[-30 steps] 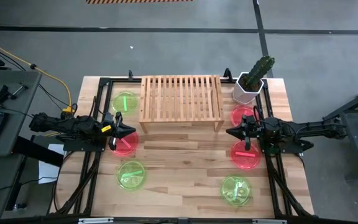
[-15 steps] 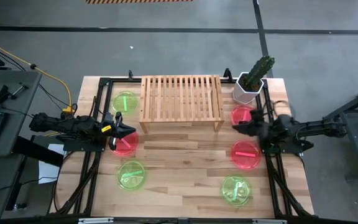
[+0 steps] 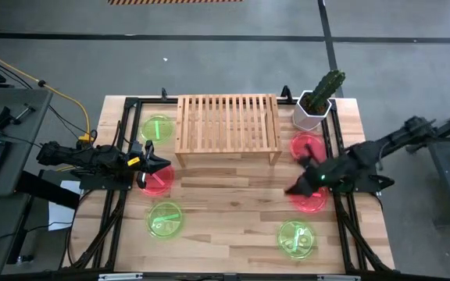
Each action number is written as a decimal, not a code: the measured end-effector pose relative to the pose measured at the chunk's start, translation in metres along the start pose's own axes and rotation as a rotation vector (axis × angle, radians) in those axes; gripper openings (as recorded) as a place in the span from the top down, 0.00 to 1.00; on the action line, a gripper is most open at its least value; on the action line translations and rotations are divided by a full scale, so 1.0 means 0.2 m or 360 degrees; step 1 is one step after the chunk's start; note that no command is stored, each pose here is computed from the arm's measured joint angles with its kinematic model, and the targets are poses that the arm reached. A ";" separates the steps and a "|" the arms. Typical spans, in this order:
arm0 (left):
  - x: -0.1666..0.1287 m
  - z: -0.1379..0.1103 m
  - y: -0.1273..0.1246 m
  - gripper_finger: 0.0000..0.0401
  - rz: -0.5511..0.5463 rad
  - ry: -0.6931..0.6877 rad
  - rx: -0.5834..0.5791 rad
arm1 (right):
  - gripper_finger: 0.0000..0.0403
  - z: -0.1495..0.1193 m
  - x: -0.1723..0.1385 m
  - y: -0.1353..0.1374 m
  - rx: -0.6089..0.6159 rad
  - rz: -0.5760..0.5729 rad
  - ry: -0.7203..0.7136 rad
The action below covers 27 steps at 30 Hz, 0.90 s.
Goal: Place and stack plates onto a shelf
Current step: Put the bottom right pink transparent plate on the shelf
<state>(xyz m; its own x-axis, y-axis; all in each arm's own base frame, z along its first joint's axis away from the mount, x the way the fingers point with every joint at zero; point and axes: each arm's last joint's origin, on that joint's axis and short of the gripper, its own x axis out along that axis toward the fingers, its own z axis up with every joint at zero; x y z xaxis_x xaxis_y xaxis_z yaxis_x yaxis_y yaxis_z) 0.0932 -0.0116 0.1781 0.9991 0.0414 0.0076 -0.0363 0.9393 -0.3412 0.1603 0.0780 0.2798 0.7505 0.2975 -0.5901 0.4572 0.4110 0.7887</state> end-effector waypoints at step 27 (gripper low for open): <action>0.00 0.00 0.00 1.00 0.0000 0.0000 0.0000 | 0.52 -0.15 0.61 -0.24 0.0289 -0.1501 -0.0017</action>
<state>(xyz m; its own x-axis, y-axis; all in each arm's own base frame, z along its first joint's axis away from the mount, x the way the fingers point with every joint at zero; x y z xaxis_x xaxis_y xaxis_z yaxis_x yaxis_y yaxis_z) 0.0932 -0.0116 0.1781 0.9991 0.0412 0.0074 -0.0362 0.9394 -0.3410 0.2148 0.1212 0.1659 0.0397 -0.0954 -0.9947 0.9415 0.3370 0.0053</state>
